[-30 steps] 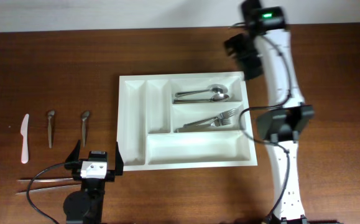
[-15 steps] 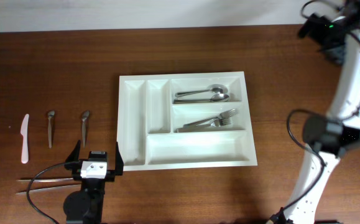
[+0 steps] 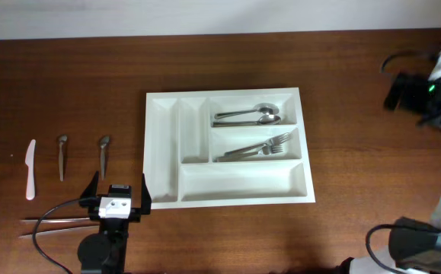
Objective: Pack container
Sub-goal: 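Raise the right gripper and withdraw it to the right edge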
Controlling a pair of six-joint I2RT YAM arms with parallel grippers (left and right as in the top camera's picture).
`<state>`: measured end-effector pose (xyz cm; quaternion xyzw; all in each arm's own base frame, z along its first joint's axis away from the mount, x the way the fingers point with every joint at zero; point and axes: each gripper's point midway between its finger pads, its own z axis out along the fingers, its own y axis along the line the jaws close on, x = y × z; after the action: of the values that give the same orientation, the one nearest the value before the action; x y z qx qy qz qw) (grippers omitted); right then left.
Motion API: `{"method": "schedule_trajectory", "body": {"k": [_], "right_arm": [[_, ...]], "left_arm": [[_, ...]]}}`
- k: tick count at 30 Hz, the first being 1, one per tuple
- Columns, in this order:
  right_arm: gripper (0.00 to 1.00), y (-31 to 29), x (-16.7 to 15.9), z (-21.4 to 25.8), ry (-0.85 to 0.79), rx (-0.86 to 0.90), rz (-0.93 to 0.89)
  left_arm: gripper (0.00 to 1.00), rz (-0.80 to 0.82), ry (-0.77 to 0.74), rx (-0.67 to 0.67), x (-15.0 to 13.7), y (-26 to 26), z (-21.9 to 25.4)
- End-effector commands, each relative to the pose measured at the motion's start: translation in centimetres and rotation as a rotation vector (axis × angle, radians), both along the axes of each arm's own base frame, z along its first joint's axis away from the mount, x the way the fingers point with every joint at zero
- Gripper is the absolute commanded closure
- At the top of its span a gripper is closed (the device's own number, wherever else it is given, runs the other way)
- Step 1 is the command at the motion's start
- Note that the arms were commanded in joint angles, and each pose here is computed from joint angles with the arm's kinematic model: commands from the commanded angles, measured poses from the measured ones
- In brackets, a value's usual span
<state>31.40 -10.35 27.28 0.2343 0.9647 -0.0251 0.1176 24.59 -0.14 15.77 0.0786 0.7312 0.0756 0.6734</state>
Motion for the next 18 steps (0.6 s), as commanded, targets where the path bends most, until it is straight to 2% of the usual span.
{"method": "schedule_trajectory", "body": {"k": [1, 6, 10, 15, 18], "right_arm": [[0.01, -0.7, -1.1, -3.4, 0.103, -0.035, 0.059], [0.01, -0.1, 0.6, -10.0, 0.134, -0.009, 0.335], [0.01, 0.2, -0.3, -13.3, 0.187, 0.002, 0.421], [0.01, -0.1, -0.3, -14.4, 0.191, -0.015, 0.422], [0.01, -0.3, 0.0, -14.3, 0.187, -0.038, 0.489]], "left_arm": [[0.01, -0.005, -0.003, -0.011, 0.0, 0.0, -0.1], [0.01, -0.005, -0.003, -0.011, 0.0, 0.0, -0.1], [0.01, -0.005, -0.003, -0.011, 0.0, 0.0, -0.1], [0.01, -0.005, -0.003, -0.011, 0.0, 0.0, -0.1], [0.01, -0.005, -0.003, -0.011, 0.0, 0.0, -0.1]]}}
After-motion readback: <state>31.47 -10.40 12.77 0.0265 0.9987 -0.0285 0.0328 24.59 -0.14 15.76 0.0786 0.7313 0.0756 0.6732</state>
